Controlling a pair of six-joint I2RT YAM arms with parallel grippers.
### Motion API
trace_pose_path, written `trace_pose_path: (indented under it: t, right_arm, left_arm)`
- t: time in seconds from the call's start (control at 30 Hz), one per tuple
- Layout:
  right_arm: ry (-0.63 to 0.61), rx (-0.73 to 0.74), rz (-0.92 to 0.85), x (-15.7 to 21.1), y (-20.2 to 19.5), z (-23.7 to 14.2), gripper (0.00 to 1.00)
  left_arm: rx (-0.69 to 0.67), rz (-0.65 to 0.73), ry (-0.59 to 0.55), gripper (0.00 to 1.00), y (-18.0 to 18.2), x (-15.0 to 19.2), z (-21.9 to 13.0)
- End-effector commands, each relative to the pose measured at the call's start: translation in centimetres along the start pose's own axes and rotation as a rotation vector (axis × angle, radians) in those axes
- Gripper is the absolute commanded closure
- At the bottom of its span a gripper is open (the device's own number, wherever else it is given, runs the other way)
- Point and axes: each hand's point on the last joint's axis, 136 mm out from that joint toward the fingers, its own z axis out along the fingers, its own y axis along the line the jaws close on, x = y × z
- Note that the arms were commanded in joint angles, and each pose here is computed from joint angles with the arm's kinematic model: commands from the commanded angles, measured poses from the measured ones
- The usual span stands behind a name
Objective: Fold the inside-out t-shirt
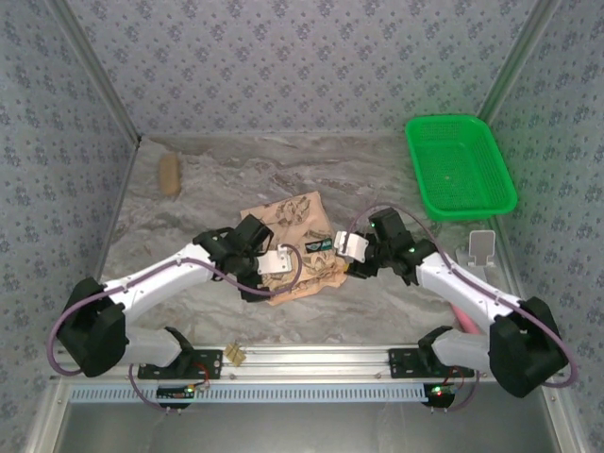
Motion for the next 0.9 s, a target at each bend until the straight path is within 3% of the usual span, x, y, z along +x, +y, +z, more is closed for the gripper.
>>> trace_pose_path:
  t: [0.0,0.13,0.3,0.5,0.67,0.73,0.8,0.83,0.87]
  right_arm:
    - [-0.084,-0.093,-0.137,-1.6,1.8,-0.6,0.35]
    - [-0.051,-0.138,-0.214,-0.2,2.6,1.5,0.31]
    - [-0.038,-0.159,-0.349,0.6,2.7,3.8,0.26]
    - [-0.048,-0.174,-0.406,0.6,2.1,5.6,0.25]
    - [-0.012,-0.294,-0.444,1.3,4.2,6.6,0.26]
    - [-0.018,-0.287,-0.456,1.3,4.4,7.4,0.27]
    - [-0.017,-0.283,-0.475,1.3,4.6,8.0,0.29]
    - [-0.019,-0.292,-0.474,1.3,4.6,8.0,0.32]
    - [-0.016,-0.306,-0.467,1.4,4.8,8.2,0.42]
  left_arm:
    - [0.049,0.019,0.008,0.00,-1.5,0.5,0.0]
    - [0.079,0.142,-0.031,0.00,-3.3,-0.4,1.4]
    - [0.023,0.309,-0.088,0.00,-3.2,-0.3,2.9]
    - [0.008,0.353,-0.102,0.00,-2.1,-1.8,4.6]
    - [0.063,0.372,-0.054,0.04,-3.0,-0.8,6.5]
    - [0.074,0.382,-0.045,0.09,-3.3,-0.5,6.9]
    - [0.083,0.385,-0.059,0.26,-3.5,-0.8,7.0]
    - [0.085,0.386,-0.060,0.34,-3.5,-0.9,7.0]
    - [0.091,0.386,-0.051,0.42,-3.5,-0.7,7.1]
